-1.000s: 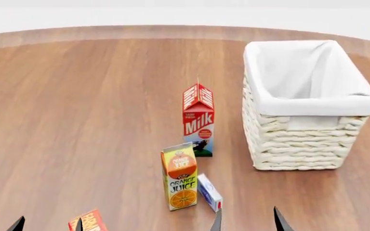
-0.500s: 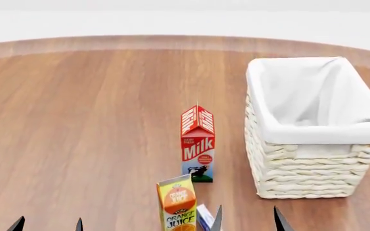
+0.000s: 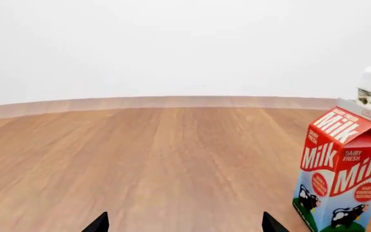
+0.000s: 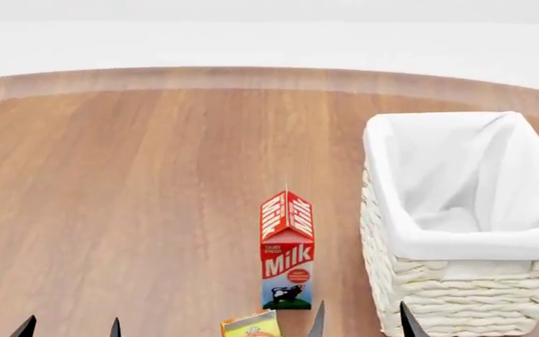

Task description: Pick up the orange juice, and put it in the basket.

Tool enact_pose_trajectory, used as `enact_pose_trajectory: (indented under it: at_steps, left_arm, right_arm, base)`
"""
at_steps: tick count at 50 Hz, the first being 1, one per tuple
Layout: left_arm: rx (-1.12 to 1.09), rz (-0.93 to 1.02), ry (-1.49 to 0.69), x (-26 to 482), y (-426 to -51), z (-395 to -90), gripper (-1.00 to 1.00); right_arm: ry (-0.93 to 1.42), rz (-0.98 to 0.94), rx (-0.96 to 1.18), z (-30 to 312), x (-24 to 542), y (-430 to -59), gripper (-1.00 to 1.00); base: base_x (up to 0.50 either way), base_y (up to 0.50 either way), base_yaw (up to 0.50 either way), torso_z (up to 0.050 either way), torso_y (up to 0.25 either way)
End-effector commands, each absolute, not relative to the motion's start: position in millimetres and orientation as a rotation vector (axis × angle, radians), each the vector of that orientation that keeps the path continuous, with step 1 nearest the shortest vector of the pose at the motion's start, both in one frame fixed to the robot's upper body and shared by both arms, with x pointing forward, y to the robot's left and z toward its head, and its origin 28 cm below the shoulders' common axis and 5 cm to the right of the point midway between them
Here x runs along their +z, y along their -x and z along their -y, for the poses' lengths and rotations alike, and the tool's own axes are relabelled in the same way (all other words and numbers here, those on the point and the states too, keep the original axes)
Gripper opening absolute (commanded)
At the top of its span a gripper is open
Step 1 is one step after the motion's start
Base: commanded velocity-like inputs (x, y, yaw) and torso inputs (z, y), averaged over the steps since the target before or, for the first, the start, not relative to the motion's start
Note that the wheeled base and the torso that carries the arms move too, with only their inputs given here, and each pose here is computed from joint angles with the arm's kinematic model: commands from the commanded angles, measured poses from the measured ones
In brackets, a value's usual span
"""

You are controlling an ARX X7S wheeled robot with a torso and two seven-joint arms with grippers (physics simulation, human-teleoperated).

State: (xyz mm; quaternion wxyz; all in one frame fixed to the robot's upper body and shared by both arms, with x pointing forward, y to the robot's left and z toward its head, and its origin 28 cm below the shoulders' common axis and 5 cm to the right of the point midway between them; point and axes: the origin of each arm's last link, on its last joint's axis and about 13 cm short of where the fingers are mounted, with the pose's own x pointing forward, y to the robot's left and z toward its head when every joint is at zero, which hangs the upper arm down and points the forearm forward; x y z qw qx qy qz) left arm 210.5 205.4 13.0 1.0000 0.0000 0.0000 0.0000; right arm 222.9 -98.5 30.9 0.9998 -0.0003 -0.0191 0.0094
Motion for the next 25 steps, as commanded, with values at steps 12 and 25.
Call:
enact_pose_trajectory:
  at_steps: [12,25]
  left_arm:
    - [0.0,0.0,0.0,13,-211,-205,1.0]
    - [0.0,0.0,0.0,13,-211,-205,1.0]
  right_arm:
    - [-0.001,0.042,0.022,98,31,-221,1.0]
    - [-0.016,0.075,0.056,93,43,-192,1.0]
  base:
    - [0.25,0.0,0.0,0.0,0.0]
    - [0.08,0.0,0.0,0.0,0.001]
